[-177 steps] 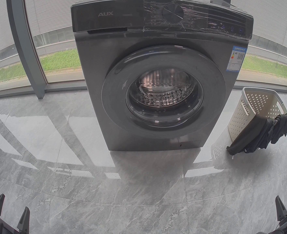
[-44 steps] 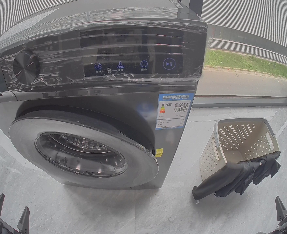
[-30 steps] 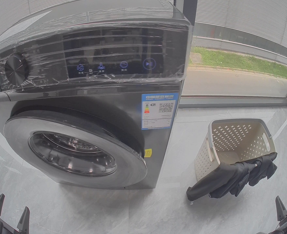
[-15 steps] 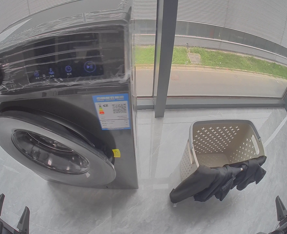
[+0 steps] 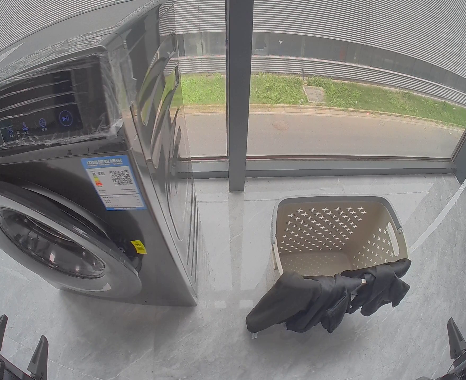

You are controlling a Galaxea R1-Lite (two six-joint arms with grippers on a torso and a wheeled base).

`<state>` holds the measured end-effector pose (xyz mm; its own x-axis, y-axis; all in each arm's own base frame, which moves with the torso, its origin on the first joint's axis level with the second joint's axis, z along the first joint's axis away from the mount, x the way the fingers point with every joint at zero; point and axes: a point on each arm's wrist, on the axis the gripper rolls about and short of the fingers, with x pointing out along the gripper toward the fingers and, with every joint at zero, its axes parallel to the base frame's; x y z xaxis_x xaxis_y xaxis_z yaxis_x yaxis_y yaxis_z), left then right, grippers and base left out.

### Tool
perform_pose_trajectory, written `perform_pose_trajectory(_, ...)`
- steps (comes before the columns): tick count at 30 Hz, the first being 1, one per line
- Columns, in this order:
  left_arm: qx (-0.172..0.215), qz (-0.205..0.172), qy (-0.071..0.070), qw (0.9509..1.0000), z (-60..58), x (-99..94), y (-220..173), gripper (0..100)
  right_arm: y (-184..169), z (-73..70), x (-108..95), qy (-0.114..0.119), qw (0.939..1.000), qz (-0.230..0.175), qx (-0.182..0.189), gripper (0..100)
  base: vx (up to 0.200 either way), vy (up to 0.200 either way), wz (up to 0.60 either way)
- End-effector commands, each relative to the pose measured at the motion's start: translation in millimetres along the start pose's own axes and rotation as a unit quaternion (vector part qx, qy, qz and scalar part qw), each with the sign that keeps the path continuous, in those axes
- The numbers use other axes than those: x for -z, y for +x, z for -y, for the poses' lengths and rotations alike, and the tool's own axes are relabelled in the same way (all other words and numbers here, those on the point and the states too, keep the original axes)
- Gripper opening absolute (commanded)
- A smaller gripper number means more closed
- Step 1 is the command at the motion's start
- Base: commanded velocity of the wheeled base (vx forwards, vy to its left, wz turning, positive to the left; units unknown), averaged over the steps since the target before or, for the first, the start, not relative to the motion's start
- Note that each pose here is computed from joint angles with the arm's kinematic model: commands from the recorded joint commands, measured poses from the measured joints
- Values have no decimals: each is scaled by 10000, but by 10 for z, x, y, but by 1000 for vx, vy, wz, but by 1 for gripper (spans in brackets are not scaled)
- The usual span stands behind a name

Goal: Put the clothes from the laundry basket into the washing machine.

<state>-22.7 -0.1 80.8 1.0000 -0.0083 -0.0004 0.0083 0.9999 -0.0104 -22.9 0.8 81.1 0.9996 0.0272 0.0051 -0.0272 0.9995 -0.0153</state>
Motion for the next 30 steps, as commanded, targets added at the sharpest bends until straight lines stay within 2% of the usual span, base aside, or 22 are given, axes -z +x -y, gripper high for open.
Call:
perform_pose_trajectory(1, 4, -6, -2, 10000, 0, 53, 0, 100, 12, 0, 49, 1, 10000, -79, -3, 100, 0, 0, 0)
perform_pose_trajectory(30, 20, -6, -32, 10000, 0, 53, 0, 100, 12, 0, 49, 1, 10000, -79, -3, 100, 0, 0, 0)
